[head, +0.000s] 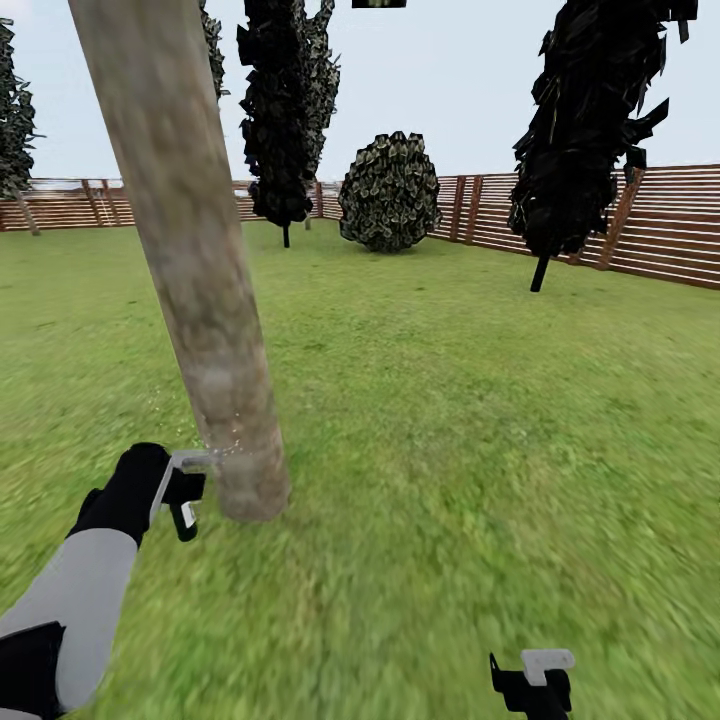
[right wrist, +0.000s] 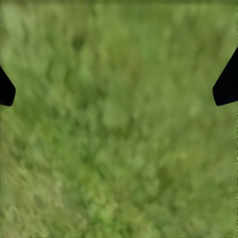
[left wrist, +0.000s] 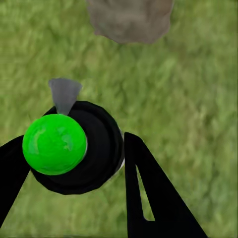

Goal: In the garden, pick up the pesticide atomizer on the floor and spray pesticide onto both trees until each tree trunk is fully covered.

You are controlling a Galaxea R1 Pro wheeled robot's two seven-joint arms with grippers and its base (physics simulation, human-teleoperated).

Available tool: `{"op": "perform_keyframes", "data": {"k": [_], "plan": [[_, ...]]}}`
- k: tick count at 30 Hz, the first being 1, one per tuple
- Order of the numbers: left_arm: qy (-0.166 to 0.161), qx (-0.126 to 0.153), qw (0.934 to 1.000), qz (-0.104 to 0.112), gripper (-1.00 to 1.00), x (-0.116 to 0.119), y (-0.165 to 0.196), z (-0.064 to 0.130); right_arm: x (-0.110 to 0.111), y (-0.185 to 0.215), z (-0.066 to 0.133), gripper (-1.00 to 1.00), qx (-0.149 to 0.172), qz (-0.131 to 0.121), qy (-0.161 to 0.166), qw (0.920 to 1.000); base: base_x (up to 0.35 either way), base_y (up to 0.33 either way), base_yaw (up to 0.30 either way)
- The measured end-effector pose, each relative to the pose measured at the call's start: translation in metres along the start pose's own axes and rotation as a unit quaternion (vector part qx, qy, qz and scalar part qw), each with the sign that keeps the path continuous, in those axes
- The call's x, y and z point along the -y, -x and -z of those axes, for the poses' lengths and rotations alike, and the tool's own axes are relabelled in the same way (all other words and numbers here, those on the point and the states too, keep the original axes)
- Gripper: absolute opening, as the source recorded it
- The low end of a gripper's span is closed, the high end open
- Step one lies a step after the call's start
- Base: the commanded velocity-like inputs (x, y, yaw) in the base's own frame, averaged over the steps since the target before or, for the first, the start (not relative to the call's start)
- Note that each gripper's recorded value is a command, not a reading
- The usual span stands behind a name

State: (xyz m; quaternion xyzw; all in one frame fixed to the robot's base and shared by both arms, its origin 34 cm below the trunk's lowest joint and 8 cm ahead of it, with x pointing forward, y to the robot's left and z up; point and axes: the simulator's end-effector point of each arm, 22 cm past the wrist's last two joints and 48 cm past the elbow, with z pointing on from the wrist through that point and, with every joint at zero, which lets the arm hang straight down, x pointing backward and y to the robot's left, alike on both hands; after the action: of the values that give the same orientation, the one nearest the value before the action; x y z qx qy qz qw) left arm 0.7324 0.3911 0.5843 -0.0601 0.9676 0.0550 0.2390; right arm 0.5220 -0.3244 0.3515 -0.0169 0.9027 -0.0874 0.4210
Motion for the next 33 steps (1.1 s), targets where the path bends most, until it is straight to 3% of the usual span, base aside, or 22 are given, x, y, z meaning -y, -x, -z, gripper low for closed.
{"op": "perform_keyframes", "data": {"k": [2,4,13,14,16,21,33], "plan": [[-0.032,0.004,0.9995,-0.002,-1.0,0.039,0.005,0.002,0.0,0.0,0.0,1.0,0.0,0.0,0.0,1.0,0.0,0.0,0.184],[-0.036,0.013,0.9992,-0.011,-1.0,0.052,0.016,0.008,0.0,0.0,0.0,1.0,0.0,0.0,0.0,1.0,0.0,0.0,0.258],[-0.024,0.011,0.9994,-0.022,-1.0,0.039,0.02,0.008,0.0,0.0,0.0,1.0,0.0,0.0,0.0,1.0,0.0,0.0,0.144],[-0.041,0.004,0.9981,-0.045,-1.0,0.055,0.014,0.006,0.001,0.0,0.0,1.0,0.0,0.0,0.0,1.0,0.0,0.0,0.002],[-0.051,0.006,0.9966,-0.064,-1.0,0.065,0.017,0.009,0.001,0.0,0.0,1.0,0.0,0.0,0.0,1.0,0.0,0.0,0.0],[-0.052,0.018,0.9965,-0.063,-1.0,0.066,0.041,0.024,0.001,0.0,0.0,1.0,0.0,0.0,-0.001,1.0,0.0,0.0,0.0],[-0.055,0.015,0.9967,-0.059,-1.0,0.066,0.036,0.022,0.001,0.0,0.0,1.0,0.0,0.0,-0.001,1.0,0.132,-0.139,0.0]]}}
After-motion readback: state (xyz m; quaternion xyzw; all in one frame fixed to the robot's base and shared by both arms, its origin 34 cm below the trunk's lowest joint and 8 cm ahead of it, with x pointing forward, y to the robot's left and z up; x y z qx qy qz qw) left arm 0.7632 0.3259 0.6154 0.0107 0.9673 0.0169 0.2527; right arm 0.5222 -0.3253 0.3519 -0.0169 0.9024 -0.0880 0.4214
